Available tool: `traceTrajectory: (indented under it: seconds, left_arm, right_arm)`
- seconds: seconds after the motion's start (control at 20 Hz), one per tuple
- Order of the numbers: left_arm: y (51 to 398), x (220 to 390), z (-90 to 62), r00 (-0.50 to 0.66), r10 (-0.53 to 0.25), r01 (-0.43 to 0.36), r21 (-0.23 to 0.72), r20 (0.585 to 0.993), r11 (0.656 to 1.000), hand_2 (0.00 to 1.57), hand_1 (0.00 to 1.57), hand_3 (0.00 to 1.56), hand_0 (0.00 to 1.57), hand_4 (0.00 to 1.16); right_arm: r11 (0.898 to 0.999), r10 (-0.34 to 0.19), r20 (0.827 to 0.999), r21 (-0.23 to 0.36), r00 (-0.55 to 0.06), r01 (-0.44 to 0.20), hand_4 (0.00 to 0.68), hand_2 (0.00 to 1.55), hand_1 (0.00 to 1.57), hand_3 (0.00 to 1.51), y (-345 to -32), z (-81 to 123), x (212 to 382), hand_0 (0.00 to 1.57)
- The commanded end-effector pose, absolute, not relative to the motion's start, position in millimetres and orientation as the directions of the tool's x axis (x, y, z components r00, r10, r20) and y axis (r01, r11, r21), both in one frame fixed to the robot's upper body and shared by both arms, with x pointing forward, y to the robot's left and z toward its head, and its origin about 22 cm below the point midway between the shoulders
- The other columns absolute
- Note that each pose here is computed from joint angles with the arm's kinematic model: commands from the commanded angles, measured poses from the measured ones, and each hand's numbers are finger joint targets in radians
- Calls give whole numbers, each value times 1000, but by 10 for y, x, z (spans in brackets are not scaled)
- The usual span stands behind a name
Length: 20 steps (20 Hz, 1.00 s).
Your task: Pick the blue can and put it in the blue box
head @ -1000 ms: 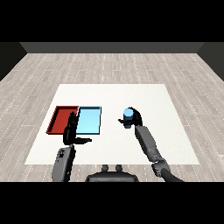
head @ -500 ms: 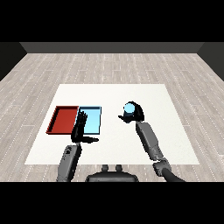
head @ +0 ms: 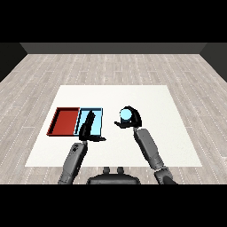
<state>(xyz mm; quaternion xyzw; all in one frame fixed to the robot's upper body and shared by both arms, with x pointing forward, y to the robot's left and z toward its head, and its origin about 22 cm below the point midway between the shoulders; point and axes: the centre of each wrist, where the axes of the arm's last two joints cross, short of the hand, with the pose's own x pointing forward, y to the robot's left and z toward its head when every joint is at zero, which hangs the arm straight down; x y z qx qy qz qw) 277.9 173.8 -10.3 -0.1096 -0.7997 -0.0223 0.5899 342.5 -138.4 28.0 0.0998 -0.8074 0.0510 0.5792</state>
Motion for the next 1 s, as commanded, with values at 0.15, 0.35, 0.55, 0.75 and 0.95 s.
traceTrajectory:
  seconds: [0.15, 0.35, 0.55, 0.75, 0.95]
  left_arm:
    - [1451, 2868, -142, -277, 113, 222, -51, 954, 974, 0, 0, 0, 0, 0]
    - [1216, 2970, -299, -240, 105, 223, -50, 965, 973, 0, 0, 0, 0, 0]
    - [1361, 2976, -172, -199, 112, 243, -62, 974, 968, 0, 0, 0, 0, 0]
    - [1112, 2773, -339, -178, 106, 240, -61, 978, 969, 0, 0, 0, 0, 0]
    - [991, 2990, -295, -149, 109, 252, -69, 983, 965, 0, 0, 0, 0, 0]
  right_arm:
    - [974, -113, 938, 39, -329, -221, 666, 1438, 1423, 1409, -1134, 619, 3378, 1423]
    - [968, -103, 943, 22, -315, -251, 661, 1447, 1423, 1414, -1174, 477, 3424, 1423]
    - [963, -123, 935, 31, -332, -269, 663, 1450, 1411, 1415, -1232, 512, 3302, 1411]
    - [961, -123, 935, 29, -333, -273, 668, 1439, 1403, 1403, -1008, 233, 3152, 1403]
    - [958, -124, 934, 25, -335, -285, 679, 1443, 1399, 1405, -1006, 549, 3143, 1399]
